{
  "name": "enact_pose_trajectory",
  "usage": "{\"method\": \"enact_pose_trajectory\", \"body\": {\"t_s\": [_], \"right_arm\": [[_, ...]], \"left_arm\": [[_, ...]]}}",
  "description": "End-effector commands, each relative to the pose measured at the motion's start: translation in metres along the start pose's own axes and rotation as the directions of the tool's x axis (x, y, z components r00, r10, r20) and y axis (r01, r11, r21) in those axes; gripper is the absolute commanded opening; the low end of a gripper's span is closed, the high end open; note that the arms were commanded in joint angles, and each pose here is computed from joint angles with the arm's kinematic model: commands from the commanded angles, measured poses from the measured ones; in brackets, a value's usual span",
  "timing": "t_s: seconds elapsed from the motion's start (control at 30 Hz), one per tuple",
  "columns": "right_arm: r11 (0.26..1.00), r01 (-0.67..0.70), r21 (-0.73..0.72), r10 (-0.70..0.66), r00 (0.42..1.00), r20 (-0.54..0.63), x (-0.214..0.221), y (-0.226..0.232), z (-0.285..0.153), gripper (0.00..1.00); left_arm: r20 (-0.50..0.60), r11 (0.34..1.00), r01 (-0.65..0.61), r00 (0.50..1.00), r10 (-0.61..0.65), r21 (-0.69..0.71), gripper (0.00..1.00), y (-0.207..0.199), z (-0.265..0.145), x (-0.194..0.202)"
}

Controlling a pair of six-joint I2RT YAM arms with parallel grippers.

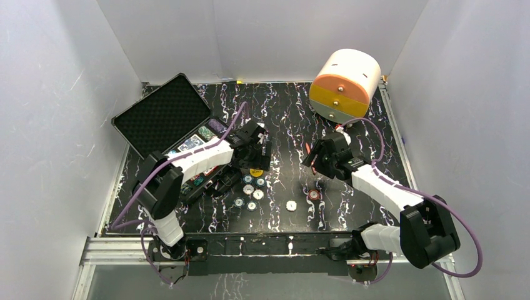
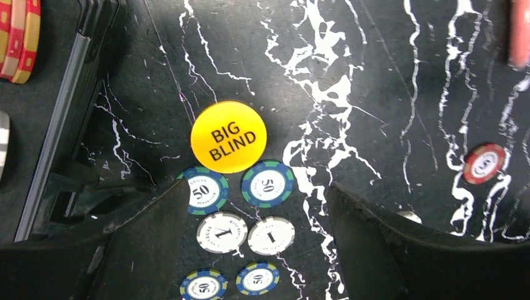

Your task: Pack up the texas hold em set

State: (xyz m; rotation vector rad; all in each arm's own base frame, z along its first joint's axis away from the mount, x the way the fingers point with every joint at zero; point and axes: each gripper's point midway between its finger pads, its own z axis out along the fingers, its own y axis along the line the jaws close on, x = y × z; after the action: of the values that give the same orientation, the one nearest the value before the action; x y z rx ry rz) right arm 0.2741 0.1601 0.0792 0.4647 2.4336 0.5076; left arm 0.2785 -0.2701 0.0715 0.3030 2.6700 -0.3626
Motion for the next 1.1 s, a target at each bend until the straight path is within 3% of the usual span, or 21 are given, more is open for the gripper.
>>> {"method": "enact_pose_trajectory", "body": {"t_s": [0.0, 0.2, 0.8, 1.07], "right_arm": [[0.999, -0.015, -0.047, 0.017, 0.999, 0.045, -0.01, 0.009, -0.004, 0.74], [0.998, -0.017, -0.066, 0.019, 0.999, 0.028, -0.009, 0.015, -0.003, 0.73], [0.995, -0.013, -0.1, 0.014, 1.0, 0.011, -0.007, 0.022, -0.002, 0.73], [0.994, 0.001, -0.109, 0.002, 1.0, 0.024, -0.009, 0.023, -0.004, 0.74]], "left_arm": [[0.001, 0.998, 0.026, 1.0, -0.026, -0.053, 0.78, 0.004, 0.0, -0.008], [-0.062, 0.996, -0.015, 0.998, 0.009, -0.089, 0.82, 0.011, 0.018, 0.004], [-0.189, 0.982, -0.091, 0.98, 0.059, -0.163, 0.62, 0.023, 0.053, 0.035], [-0.245, 0.964, -0.162, 0.964, 0.109, -0.209, 0.62, 0.026, 0.064, 0.049]]}}
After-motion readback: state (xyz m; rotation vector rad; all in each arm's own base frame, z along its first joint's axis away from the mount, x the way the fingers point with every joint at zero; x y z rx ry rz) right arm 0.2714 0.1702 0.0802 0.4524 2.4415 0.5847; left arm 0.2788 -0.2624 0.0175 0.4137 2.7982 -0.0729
